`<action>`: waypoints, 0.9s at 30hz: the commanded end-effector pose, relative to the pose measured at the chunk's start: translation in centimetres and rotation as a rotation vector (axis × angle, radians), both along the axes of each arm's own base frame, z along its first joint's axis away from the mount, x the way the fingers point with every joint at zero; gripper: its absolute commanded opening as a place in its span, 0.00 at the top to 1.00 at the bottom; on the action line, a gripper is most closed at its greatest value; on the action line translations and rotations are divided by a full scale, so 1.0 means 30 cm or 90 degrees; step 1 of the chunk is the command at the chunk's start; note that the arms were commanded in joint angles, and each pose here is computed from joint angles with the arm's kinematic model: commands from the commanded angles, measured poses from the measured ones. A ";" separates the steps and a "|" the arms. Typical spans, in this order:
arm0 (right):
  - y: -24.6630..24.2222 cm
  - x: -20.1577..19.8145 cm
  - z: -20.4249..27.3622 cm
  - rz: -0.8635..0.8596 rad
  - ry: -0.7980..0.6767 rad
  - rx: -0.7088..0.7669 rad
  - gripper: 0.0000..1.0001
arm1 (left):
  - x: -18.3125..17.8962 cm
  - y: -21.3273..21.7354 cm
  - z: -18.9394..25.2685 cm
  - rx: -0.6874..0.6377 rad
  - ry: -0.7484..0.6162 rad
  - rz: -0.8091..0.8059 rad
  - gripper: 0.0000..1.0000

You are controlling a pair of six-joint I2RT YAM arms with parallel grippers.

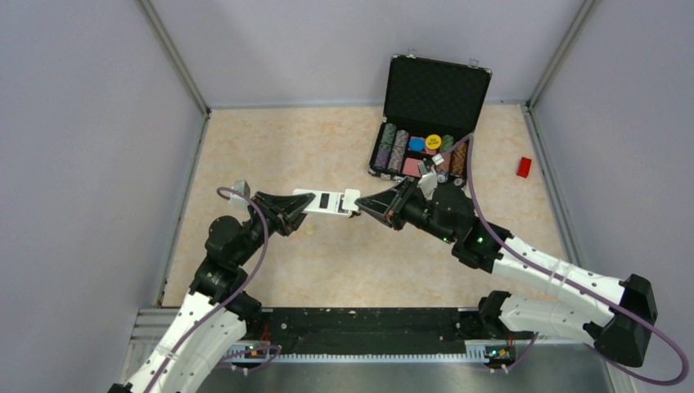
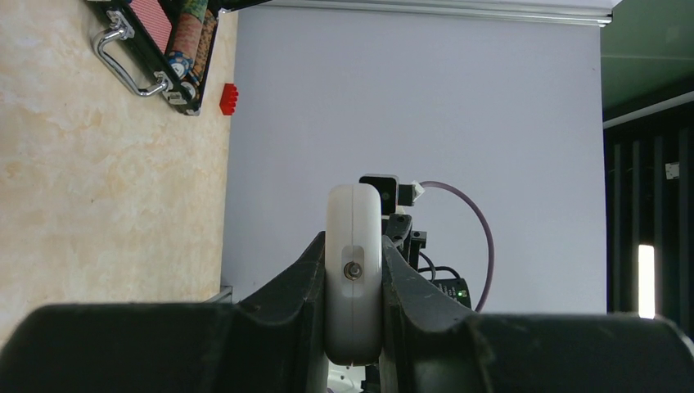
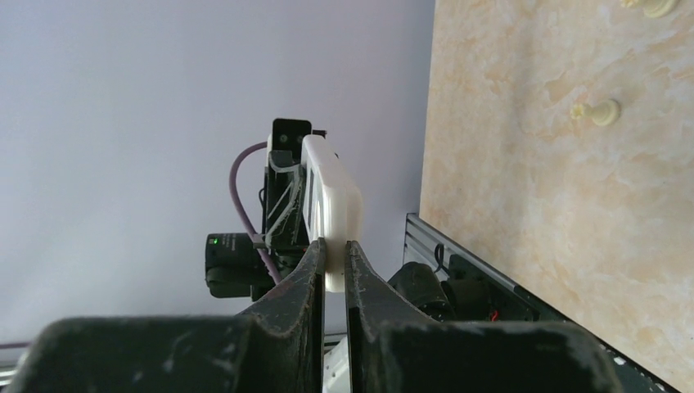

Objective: Load the batteries into the remote control

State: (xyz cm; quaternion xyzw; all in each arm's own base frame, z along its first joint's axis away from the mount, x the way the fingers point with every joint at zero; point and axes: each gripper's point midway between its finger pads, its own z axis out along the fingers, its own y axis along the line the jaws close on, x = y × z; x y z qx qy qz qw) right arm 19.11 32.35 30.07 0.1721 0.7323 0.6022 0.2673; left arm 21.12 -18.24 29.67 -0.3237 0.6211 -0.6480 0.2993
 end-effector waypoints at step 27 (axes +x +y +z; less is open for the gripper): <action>0.035 -0.033 -0.041 0.046 0.062 -0.009 1.00 | -0.028 0.012 0.148 -0.029 -0.133 0.003 1.00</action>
